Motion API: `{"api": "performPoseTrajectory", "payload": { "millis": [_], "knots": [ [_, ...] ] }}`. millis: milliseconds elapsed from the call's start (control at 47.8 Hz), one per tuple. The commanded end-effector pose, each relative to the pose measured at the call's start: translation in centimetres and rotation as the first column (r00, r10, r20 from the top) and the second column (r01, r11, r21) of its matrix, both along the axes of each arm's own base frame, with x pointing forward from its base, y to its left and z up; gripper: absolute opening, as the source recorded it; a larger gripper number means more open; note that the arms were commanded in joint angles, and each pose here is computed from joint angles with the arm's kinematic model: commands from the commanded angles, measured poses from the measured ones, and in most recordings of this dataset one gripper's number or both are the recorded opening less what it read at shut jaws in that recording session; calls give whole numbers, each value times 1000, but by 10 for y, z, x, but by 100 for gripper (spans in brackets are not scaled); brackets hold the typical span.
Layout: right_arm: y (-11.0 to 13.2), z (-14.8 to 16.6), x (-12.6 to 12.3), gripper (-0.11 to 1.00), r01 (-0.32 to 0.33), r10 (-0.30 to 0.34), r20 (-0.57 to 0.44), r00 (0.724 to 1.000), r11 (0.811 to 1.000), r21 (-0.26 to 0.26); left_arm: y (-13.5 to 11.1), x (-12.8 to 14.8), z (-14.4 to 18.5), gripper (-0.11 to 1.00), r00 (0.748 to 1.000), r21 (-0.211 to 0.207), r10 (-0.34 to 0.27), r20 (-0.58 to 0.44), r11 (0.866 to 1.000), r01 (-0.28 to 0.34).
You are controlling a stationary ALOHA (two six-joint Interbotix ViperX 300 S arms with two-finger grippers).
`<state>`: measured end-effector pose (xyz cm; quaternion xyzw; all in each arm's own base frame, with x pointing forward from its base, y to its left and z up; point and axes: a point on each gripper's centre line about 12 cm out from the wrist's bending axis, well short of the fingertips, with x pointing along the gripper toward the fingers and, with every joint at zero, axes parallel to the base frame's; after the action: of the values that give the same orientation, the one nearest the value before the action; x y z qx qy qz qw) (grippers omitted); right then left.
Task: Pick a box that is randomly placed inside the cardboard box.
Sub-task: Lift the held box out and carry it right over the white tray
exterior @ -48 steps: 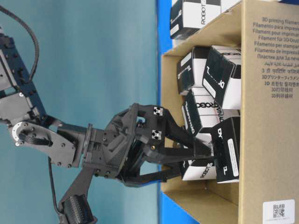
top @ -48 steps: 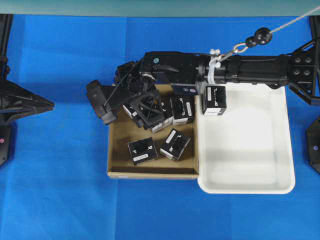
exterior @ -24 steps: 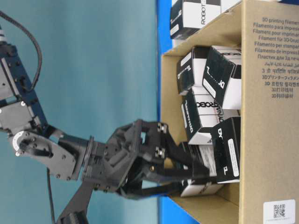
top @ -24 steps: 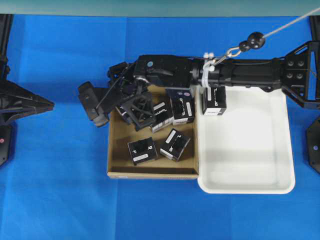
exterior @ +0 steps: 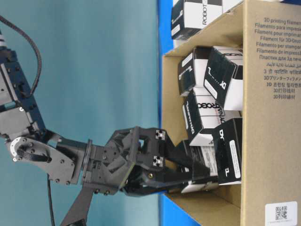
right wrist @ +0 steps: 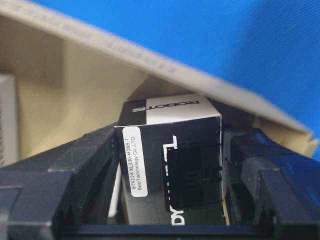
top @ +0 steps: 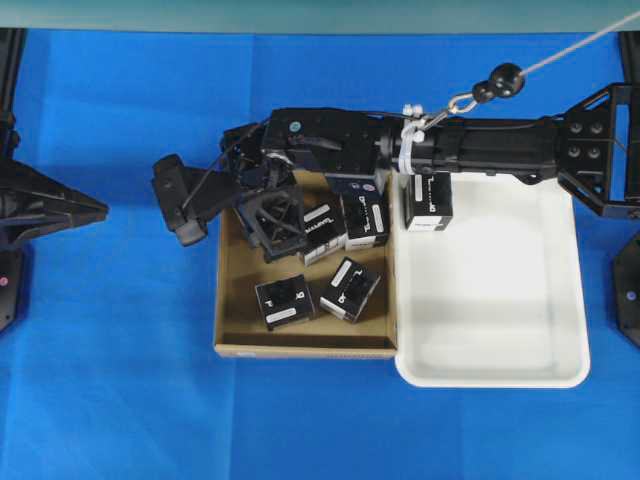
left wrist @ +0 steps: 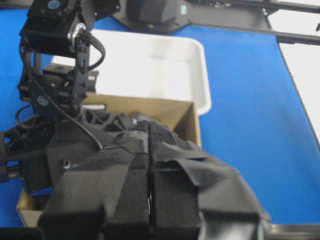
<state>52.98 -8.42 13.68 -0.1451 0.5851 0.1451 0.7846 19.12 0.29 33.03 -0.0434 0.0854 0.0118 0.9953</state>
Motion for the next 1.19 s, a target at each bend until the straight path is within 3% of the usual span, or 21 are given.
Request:
{"api": "performPoseTrajectory", "payload": {
  "millis": [0,272,628,984,1173],
  "knots": [
    [2,24,1,64,-4,4,29,1000,1000,-1,0,1,7,-7,1000,2,2,18,1000,-2],
    [3,101,-4,64,29,-28,142,989,1000,-5,0,-1,9,-7,1000,-1,2,23,1000,-2],
    [6,172,-42,64,124,-128,132,983,991,43,0,-4,8,-7,1000,-2,3,-3,1000,-3],
    [12,227,-100,64,164,-171,131,977,985,58,0,-4,8,-7,1000,0,3,-2,1000,-3],
    [8,231,-146,64,261,-267,89,960,962,73,0,-4,8,-7,1000,-2,3,0,1000,-3]
  ]
}}
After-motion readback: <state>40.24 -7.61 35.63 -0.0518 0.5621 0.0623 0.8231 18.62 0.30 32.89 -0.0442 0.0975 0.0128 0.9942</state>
